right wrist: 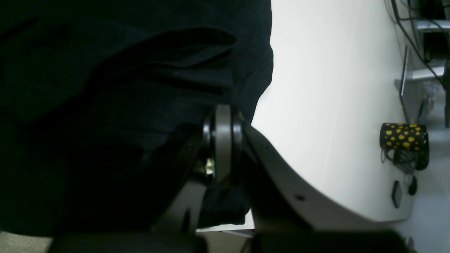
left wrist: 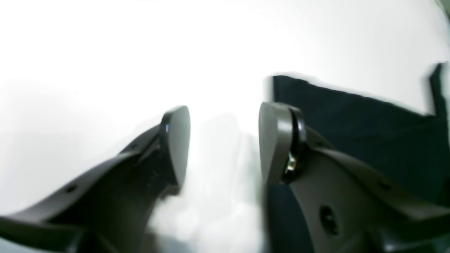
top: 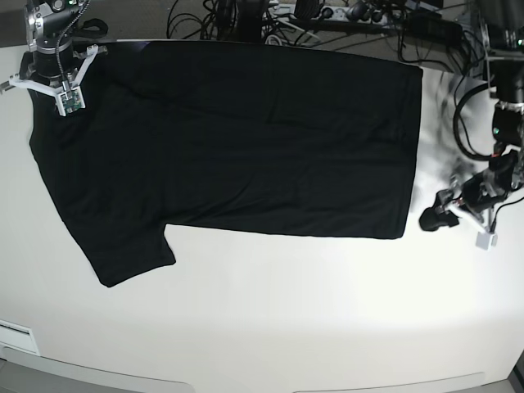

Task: Fold the T-shirt properly
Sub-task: 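Move both grippers to the shirt's hem corners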

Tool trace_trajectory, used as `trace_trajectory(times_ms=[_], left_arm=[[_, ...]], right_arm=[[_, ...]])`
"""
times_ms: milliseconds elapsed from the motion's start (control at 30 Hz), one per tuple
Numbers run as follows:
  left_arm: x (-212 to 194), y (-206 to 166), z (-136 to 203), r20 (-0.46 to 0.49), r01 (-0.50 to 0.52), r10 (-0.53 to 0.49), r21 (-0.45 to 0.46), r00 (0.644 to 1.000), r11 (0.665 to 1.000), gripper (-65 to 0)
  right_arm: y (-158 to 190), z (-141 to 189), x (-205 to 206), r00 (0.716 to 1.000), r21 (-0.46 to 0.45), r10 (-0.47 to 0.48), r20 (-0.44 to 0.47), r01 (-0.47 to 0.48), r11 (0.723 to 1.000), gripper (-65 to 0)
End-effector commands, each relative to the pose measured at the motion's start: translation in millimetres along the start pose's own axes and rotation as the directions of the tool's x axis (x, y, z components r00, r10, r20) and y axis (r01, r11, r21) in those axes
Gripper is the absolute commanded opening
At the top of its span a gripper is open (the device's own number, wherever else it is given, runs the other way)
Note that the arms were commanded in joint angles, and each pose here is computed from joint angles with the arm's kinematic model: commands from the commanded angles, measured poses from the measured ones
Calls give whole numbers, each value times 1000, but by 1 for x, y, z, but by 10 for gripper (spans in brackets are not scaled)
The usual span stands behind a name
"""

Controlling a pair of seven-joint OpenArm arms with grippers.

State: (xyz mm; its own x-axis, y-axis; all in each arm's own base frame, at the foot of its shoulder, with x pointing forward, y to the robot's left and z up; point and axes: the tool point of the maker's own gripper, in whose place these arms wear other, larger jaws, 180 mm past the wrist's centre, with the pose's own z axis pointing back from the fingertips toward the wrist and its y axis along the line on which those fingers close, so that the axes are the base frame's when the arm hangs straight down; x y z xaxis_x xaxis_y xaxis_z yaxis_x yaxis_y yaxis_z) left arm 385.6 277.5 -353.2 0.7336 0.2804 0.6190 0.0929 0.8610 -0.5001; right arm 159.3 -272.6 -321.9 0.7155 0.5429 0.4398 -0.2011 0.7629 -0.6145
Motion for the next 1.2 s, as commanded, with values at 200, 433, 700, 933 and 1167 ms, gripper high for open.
trace_trajectory(times_ms=[200, 433, 700, 933, 1167], left_arm=[[-7, -25, -34, -58, -60, 56, -78, 997, 995, -319], [-35, -55, -58, -142, -68, 48, -141, 989, 988, -321], [-38, -44, -58, -161, -31, 17, -86, 987, 996, -650], [-43, -38, -56, -185, 0, -11, -59, 983, 998, -650], [-42, -36, -57, -190, 24, -33, -49, 981, 999, -650]], right_arm=[[-8, 3, 9, 999, -27, 10, 39, -9, 1000, -650], [-9, 3, 10, 999, -30, 8, 40, -7, 1000, -650], [-18, -1, 36, 990, -59, -6, 139, 14, 998, -598], [-62, -9, 93, 952, -182, -81, 297, 139, 973, -363], [-90, -64, 134, 903, -115, -218, 370, 278, 954, -363]])
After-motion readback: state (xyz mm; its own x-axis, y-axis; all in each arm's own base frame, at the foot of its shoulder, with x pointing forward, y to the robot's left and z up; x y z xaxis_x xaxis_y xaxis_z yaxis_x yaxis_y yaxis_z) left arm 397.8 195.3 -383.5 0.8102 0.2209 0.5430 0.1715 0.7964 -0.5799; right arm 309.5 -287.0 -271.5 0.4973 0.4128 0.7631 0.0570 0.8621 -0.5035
